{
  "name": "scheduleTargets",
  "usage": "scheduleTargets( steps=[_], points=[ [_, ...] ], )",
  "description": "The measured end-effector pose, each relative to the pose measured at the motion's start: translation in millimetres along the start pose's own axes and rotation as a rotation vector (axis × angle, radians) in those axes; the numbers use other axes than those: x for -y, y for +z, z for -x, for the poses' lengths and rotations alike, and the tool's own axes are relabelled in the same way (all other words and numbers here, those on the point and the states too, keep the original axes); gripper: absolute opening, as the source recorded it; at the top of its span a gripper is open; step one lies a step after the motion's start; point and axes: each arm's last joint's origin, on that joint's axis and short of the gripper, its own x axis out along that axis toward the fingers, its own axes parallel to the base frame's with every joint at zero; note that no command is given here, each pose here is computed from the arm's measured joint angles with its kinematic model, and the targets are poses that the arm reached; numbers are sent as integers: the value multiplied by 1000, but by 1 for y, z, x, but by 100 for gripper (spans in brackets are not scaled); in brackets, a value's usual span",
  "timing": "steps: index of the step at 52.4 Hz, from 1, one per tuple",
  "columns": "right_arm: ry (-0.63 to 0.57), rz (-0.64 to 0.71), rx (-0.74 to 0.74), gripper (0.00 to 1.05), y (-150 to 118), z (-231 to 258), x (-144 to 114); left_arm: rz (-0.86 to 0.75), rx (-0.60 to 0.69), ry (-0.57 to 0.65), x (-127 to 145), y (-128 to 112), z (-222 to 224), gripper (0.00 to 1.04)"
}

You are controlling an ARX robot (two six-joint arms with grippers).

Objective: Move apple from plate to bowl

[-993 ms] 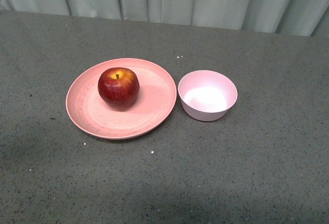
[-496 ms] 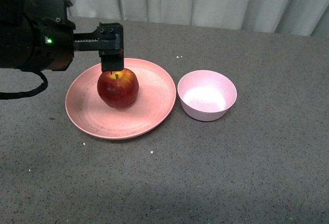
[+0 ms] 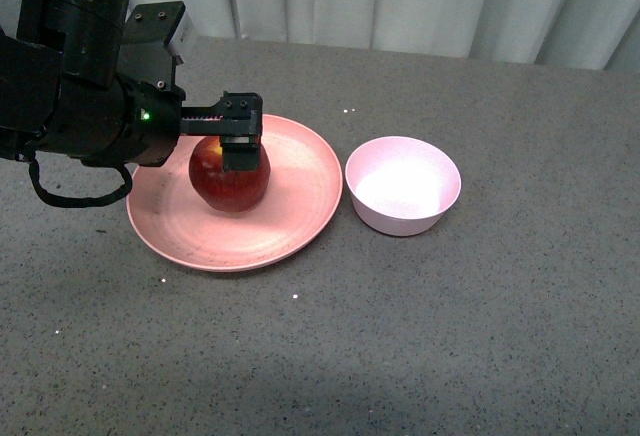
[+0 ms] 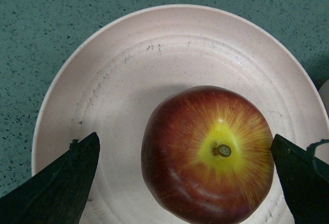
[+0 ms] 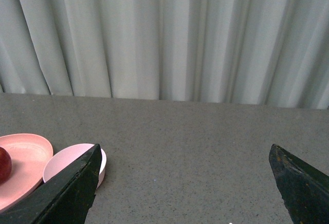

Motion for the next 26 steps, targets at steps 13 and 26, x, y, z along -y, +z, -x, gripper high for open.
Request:
scheduleTargets(
  steps=[13, 26],
  points=[
    [0, 0, 0, 95, 0, 0, 0, -4, -27, -18, 2, -6, -5, 98],
    [0, 0, 0, 95, 0, 0, 0, -18, -41, -28, 5, -9, -6, 77]
  ],
)
